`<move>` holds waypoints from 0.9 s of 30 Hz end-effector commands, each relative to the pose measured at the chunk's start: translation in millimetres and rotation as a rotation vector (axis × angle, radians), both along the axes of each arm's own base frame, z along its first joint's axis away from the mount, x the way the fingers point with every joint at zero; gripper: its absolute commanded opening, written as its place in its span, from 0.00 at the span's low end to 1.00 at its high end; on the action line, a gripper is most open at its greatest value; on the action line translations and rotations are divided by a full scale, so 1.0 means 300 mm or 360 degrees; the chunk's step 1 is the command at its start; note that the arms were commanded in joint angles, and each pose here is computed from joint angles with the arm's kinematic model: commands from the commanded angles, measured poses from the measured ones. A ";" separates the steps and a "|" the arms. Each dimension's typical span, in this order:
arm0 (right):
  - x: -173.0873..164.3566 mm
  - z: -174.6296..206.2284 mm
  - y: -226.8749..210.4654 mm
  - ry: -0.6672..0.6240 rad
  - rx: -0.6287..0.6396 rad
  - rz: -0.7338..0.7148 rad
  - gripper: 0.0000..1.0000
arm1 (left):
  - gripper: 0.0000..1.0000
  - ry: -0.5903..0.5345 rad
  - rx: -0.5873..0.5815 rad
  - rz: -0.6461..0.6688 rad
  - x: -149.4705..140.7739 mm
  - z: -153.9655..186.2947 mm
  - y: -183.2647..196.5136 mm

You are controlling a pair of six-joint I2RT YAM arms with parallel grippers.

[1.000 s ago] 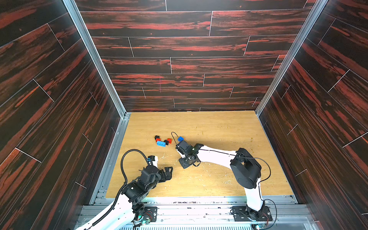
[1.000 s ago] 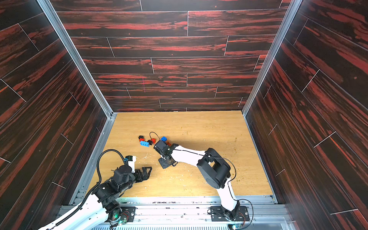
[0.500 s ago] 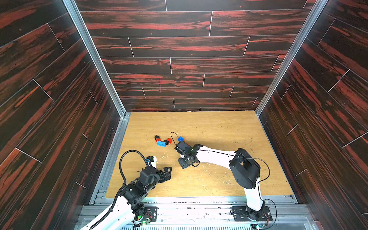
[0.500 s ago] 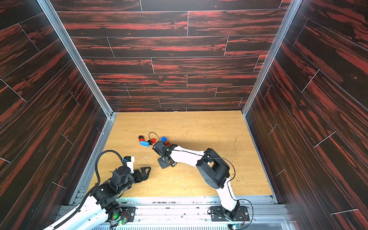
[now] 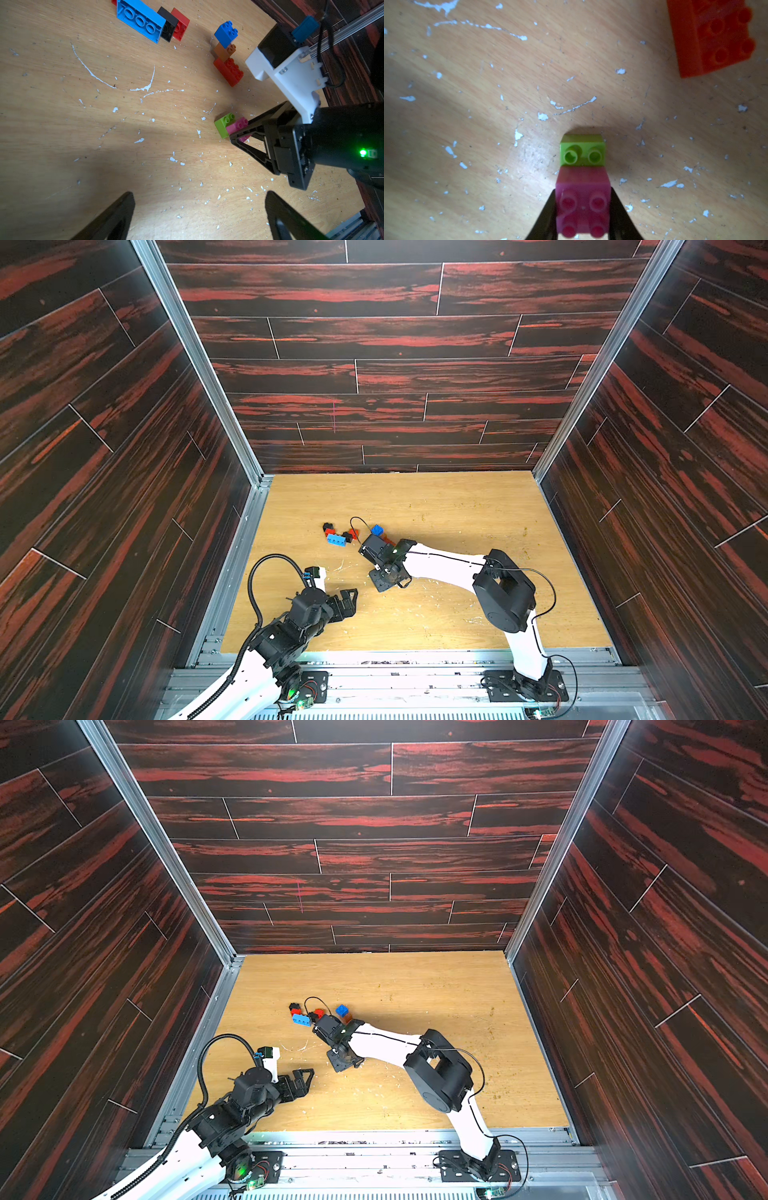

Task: Assemble the letter v with lego
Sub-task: Assemble the lego brick with the lego brick.

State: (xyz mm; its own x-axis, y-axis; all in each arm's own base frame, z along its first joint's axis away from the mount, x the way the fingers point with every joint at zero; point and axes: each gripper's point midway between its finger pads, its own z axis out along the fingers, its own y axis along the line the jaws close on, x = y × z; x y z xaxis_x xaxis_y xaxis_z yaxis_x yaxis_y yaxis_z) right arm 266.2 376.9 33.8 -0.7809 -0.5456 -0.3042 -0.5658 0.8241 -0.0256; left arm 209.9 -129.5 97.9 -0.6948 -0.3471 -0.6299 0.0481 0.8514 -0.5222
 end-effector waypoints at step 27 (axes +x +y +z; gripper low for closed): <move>-0.008 -0.084 -0.021 -0.0220 0.0157 0.0069 0.70 | 1.00 0.0007 0.0046 0.0063 -0.011 -0.012 0.040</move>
